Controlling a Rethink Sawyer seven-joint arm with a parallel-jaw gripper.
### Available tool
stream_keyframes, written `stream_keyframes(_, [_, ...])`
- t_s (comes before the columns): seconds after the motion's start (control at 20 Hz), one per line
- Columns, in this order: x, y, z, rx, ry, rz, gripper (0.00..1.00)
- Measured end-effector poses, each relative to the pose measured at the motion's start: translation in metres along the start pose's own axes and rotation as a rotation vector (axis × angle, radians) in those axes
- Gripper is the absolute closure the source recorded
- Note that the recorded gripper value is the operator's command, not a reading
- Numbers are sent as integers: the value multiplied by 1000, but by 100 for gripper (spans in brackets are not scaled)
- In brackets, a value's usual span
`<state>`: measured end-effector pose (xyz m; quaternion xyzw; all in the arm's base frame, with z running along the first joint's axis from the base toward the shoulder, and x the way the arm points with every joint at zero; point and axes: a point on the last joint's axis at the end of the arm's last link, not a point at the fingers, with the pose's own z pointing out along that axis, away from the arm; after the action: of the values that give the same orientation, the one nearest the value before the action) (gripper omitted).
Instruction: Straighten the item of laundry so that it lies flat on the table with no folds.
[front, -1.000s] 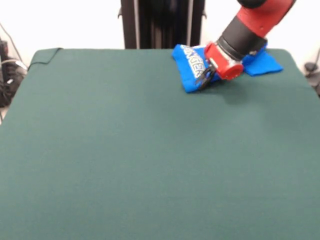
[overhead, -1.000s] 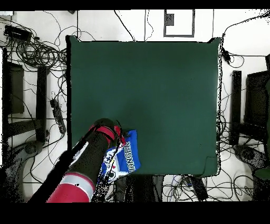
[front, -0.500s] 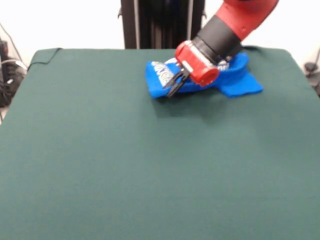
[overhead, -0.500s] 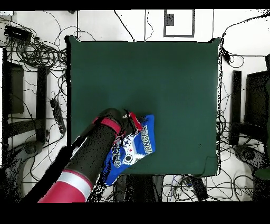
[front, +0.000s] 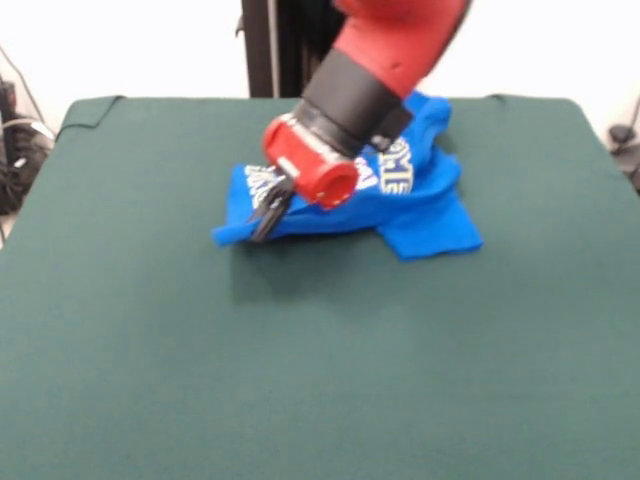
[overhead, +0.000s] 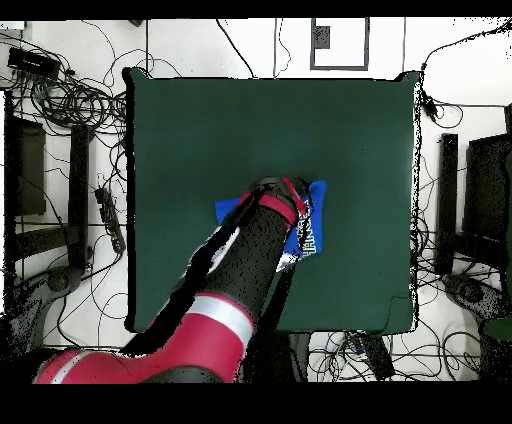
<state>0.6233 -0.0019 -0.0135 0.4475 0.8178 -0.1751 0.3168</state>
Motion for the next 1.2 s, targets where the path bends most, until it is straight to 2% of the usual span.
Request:
stream_keyframes(0.25, [-36,-1,22,-37,20,68,100])
stream_keyframes(0.35, [-50,-1,27,-47,11,66,100])
stream_keyframes(0.6, [-73,9,31,-86,-24,4,100])
stream_keyframes(0.8, [-83,23,33,-126,-13,-23,100])
stream_keyframes(0.85, [-87,32,36,-149,1,-39,0])
stream_keyframes(1.2, [-89,45,37,-180,21,-71,0])
